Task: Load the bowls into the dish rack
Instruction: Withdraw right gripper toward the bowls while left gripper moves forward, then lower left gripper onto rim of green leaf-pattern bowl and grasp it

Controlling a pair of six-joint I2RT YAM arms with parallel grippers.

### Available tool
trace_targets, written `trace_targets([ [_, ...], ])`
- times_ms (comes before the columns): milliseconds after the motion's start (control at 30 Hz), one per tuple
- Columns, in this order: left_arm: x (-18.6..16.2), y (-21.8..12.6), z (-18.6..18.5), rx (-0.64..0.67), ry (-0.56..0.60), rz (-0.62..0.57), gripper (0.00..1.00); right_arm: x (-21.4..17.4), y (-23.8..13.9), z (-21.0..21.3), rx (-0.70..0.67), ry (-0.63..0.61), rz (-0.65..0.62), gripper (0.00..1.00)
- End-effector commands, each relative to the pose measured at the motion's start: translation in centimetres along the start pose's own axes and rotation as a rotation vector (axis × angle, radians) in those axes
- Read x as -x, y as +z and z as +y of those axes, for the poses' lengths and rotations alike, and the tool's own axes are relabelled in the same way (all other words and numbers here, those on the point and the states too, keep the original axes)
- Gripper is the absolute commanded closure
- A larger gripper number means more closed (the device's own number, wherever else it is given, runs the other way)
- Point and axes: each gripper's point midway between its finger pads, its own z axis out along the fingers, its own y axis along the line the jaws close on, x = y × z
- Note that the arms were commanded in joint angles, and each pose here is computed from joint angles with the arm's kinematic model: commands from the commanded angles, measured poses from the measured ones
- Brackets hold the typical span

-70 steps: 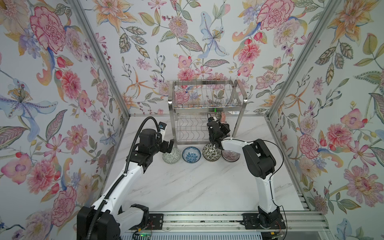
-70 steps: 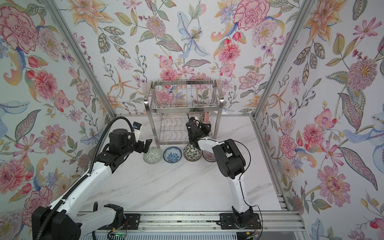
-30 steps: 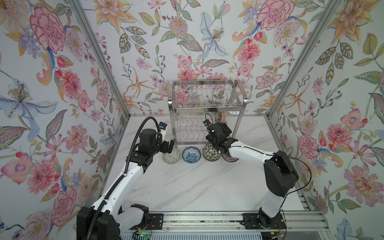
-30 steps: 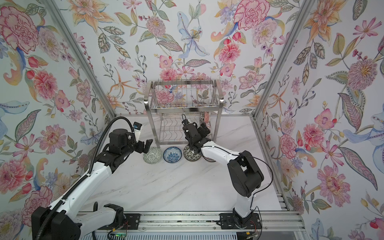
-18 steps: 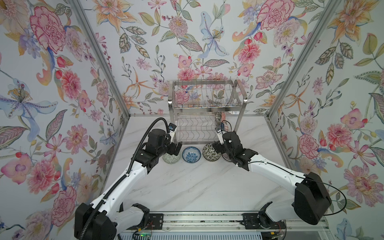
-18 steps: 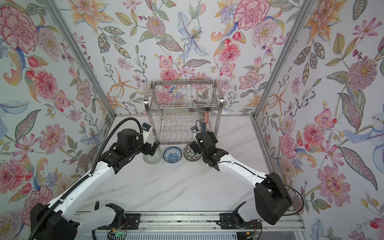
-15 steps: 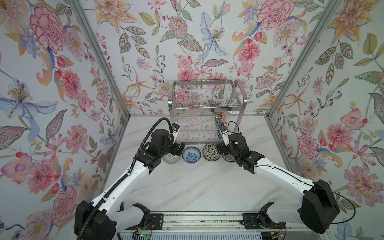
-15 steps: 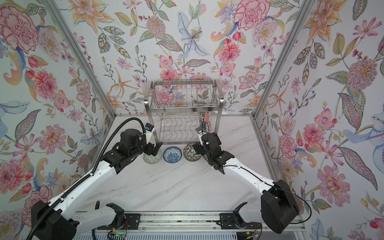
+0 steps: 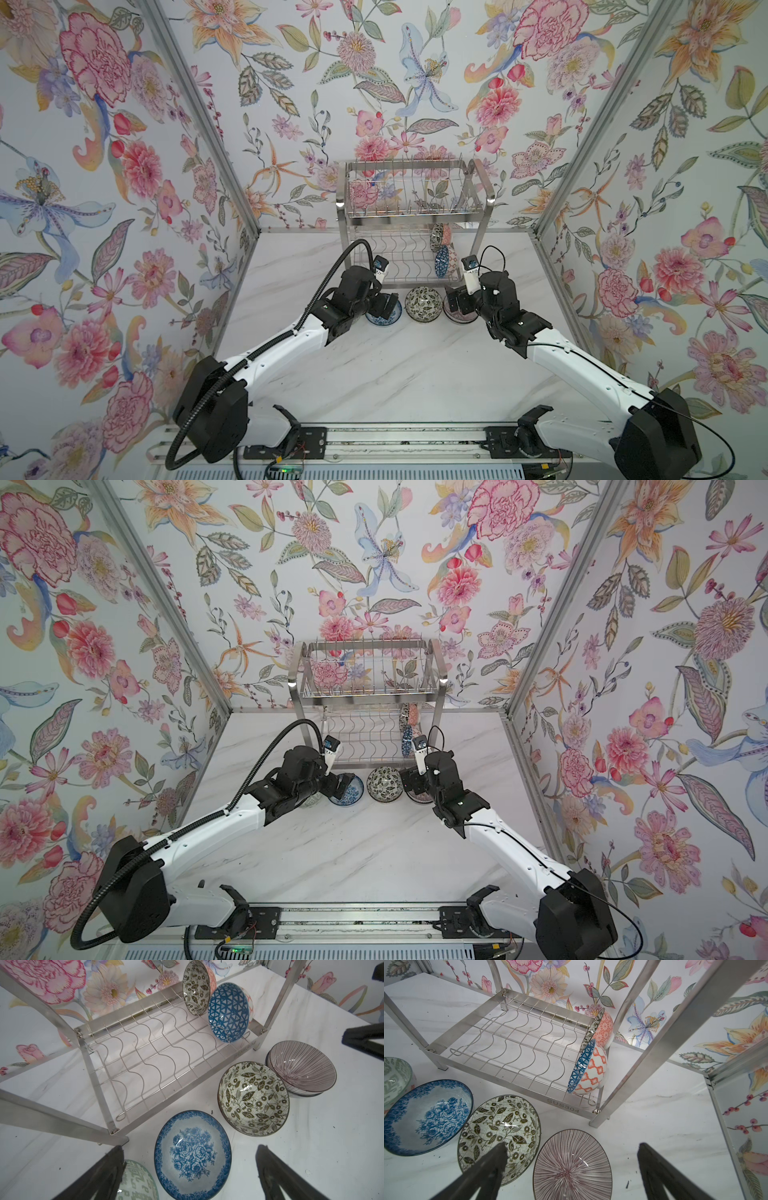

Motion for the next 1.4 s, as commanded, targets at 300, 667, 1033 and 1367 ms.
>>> trace_targets([
  [300, -1.7, 6.1, -3.3, -0.103, -0.07, 0.022, 0.01, -0.9, -0.8, -1.3, -0.003, 0.087, 0.024, 0.01],
  [667, -2.3, 9.7, -4.5, -0.143, -0.097, 0.048, 0.15, -1.1, -0.7, -1.6, -0.006, 0.092, 0.036, 0.01],
  [1033, -2.9, 11.6, -4.8, -0.145, -0.095, 0.086, 0.46, -1.4, -0.7, -1.7, -0.006, 0.098, 0.042, 0.01],
  [1367, -3.0, 13.1, -5.1, -0.153, -0.098, 0.099, 0.72, -1.6, -0.7, -1.9, -0.014, 0.102, 0.043, 0.01],
])
